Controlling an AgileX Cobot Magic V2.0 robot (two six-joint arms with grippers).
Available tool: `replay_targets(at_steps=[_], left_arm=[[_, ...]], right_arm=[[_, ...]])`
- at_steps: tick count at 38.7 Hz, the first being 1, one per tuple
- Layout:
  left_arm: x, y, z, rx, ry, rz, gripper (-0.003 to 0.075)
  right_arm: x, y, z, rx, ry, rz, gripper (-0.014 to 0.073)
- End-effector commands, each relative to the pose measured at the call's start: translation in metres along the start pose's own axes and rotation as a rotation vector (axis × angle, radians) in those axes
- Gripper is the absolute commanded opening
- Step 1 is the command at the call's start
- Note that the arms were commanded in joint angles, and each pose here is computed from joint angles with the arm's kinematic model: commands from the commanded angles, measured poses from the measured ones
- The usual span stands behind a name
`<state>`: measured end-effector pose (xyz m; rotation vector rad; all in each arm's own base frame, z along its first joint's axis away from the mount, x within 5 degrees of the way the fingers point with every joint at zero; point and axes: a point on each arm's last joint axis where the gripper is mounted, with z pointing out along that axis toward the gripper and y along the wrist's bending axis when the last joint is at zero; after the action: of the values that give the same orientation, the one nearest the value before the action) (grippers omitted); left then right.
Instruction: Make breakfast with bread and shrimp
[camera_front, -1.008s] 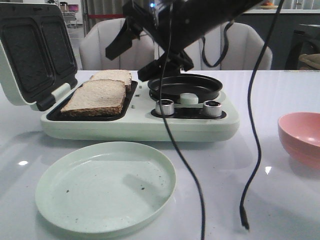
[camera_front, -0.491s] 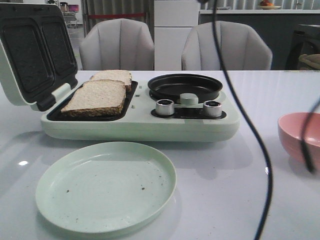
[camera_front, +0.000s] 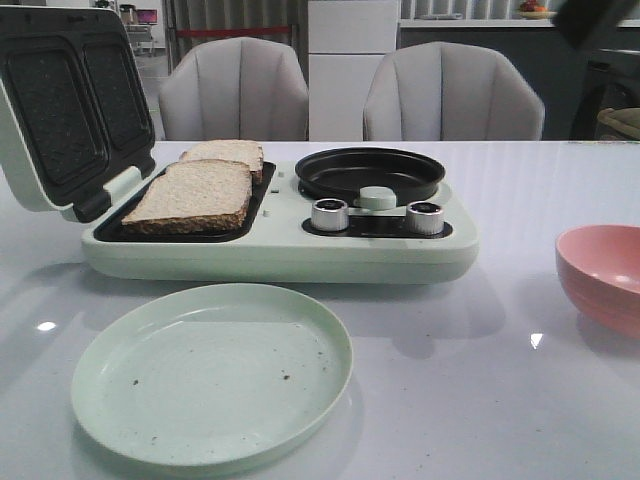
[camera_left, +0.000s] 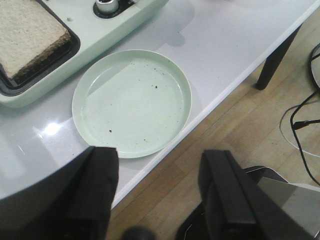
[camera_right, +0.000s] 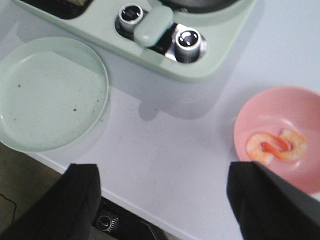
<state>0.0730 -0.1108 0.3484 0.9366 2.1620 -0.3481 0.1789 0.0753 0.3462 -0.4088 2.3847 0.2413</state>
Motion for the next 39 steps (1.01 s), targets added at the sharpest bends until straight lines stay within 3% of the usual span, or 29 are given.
replay_targets(at_steps=[1, 11, 19, 29, 39], left_arm=[[-0.009, 0.0, -0.007, 0.015, -0.079, 0.007, 0.0424], [-0.011, 0.003, -0.007, -0.028, -0.094, 0.036, 0.0424], [-0.007, 0.012, -0.007, -0.123, -0.051, 0.05, 0.0424], [0.0, 0.032, -0.013, -0.347, 0.015, -0.075, 0.0424], [-0.015, 0.05, -0.032, -0.416, -0.027, -0.208, 0.0424]], right_arm=[[0.012, -0.003, -0.018, 0.022, -0.093, 0.017, 0.062], [0.051, -0.004, -0.037, 0.011, -0.16, 0.068, 0.062], [0.06, -0.005, -0.039, 0.01, -0.166, 0.068, 0.062], [0.06, -0.005, -0.039, 0.01, -0.166, 0.068, 0.062], [0.06, -0.005, -0.039, 0.01, -0.166, 0.068, 0.062]])
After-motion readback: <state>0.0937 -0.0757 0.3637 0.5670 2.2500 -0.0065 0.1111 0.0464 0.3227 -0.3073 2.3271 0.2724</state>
